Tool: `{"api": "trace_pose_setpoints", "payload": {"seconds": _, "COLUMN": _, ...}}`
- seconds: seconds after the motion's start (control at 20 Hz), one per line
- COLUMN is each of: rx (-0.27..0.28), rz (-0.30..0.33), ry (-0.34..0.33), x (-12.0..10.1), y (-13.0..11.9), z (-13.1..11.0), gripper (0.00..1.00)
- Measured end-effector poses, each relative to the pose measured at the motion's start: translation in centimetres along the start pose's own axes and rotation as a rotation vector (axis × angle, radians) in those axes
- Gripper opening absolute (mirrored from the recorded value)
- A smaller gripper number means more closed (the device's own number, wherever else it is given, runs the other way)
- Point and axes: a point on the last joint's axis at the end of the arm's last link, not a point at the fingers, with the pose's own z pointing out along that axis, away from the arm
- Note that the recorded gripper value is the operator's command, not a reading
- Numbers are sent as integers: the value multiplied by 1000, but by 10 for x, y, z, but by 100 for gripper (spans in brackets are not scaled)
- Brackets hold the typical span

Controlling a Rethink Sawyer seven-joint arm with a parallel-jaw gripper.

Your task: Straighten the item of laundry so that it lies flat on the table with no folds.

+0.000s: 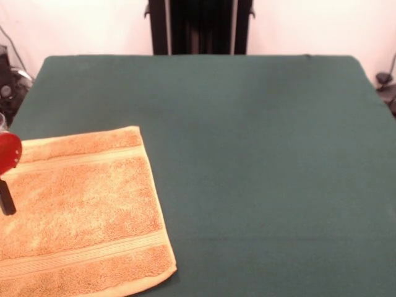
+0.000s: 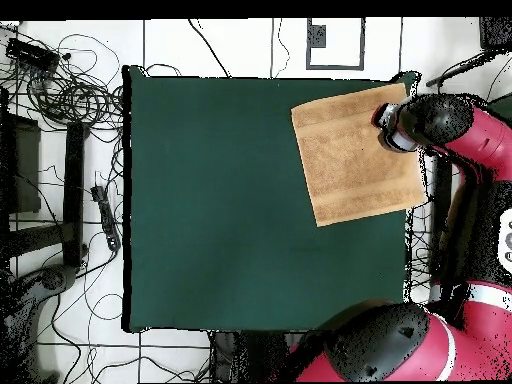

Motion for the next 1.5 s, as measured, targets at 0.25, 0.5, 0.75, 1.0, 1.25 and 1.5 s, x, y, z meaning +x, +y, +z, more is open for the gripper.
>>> {"api": "trace_pose_setpoints", "payload": {"seconds": 0.25, "rx": -7, "rz": -17, "ry": -25, "x": 12, "y": 7, "z": 7, "gripper": 100}}
{"api": "trace_pose_setpoints", "payload": {"seconds": 0.5, "rx": -11, "rz": -33, "ry": -40, "x": 26, "y": 12, "z": 15, "gripper": 100}}
{"api": "trace_pose_setpoints", "payload": {"seconds": 0.75, "rx": -17, "rz": -49, "ry": -42, "x": 43, "y": 18, "z": 22, "gripper": 100}}
{"api": "trace_pose_setpoints", "payload": {"seconds": 1.0, "rx": -23, "rz": -63, "ry": -43, "x": 61, "y": 23, "z": 28, "gripper": 100}}
{"api": "trace_pose_setpoints", "payload": {"seconds": 1.25, "rx": -30, "rz": -76, "ry": -54, "x": 74, "y": 27, "z": 30, "gripper": 100}}
{"api": "trace_pose_setpoints", "payload": {"seconds": 1.5, "rx": -27, "rz": -87, "ry": -49, "x": 89, "y": 28, "z": 28, "gripper": 100}}
